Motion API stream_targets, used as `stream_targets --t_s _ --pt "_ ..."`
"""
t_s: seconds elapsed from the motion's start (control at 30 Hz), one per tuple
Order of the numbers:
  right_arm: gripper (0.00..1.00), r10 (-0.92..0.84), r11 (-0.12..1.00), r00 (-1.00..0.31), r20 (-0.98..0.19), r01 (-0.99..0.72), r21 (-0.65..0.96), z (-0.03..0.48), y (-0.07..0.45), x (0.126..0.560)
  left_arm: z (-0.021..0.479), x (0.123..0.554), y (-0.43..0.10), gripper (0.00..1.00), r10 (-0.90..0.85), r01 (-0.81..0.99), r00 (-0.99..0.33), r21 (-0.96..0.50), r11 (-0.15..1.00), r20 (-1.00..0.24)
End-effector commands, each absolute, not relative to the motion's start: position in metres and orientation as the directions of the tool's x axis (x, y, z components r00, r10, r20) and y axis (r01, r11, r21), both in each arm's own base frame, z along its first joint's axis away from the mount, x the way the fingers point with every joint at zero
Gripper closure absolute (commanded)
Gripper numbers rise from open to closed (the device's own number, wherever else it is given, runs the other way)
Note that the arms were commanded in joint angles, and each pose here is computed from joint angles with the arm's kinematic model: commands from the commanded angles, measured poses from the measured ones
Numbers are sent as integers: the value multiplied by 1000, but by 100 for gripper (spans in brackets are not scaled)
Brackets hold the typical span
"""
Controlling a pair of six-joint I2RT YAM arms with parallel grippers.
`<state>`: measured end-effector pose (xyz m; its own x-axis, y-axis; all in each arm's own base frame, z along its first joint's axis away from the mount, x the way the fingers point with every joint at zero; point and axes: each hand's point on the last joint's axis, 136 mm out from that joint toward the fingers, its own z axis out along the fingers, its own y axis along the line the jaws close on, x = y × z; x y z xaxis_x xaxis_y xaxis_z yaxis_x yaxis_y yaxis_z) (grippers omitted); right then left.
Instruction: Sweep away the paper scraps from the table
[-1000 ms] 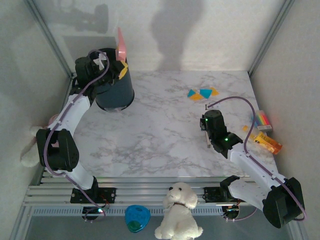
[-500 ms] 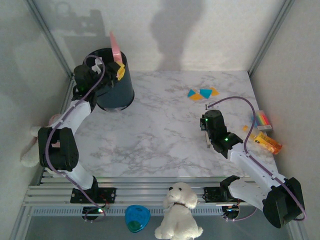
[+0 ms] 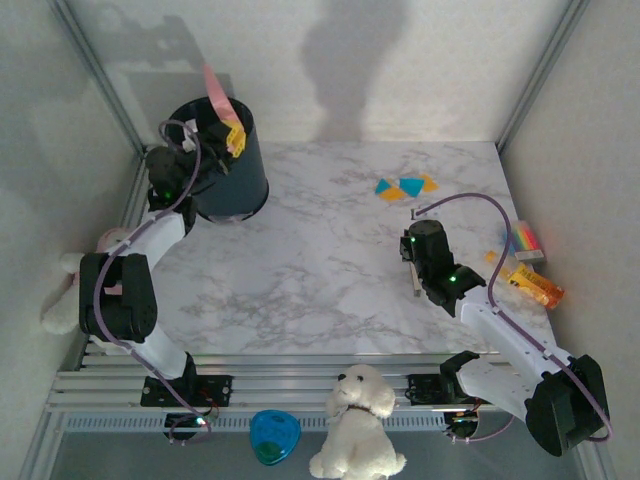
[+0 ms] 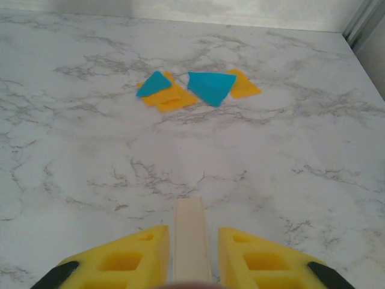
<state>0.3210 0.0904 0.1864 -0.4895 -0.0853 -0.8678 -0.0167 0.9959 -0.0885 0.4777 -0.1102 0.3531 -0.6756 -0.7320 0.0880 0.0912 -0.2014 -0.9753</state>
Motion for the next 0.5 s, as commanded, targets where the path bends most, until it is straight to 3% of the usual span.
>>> stream_targets --t_s 0.0,0.3,0.47 --pt "100 -53 998 -468 -882 -1 -59 196 91 325 388 464 -103 100 -734 204 -676 -941 -271 65" --pt "100 -51 998 -466 -883 -3 -56 198 91 323 386 461 -99 100 -735 202 -670 -928 -313 102" --pt "100 -51 998 -460 -887 -4 -55 201 91 324 386 463 -101 100 -762 204 -647 -957 -207 27"
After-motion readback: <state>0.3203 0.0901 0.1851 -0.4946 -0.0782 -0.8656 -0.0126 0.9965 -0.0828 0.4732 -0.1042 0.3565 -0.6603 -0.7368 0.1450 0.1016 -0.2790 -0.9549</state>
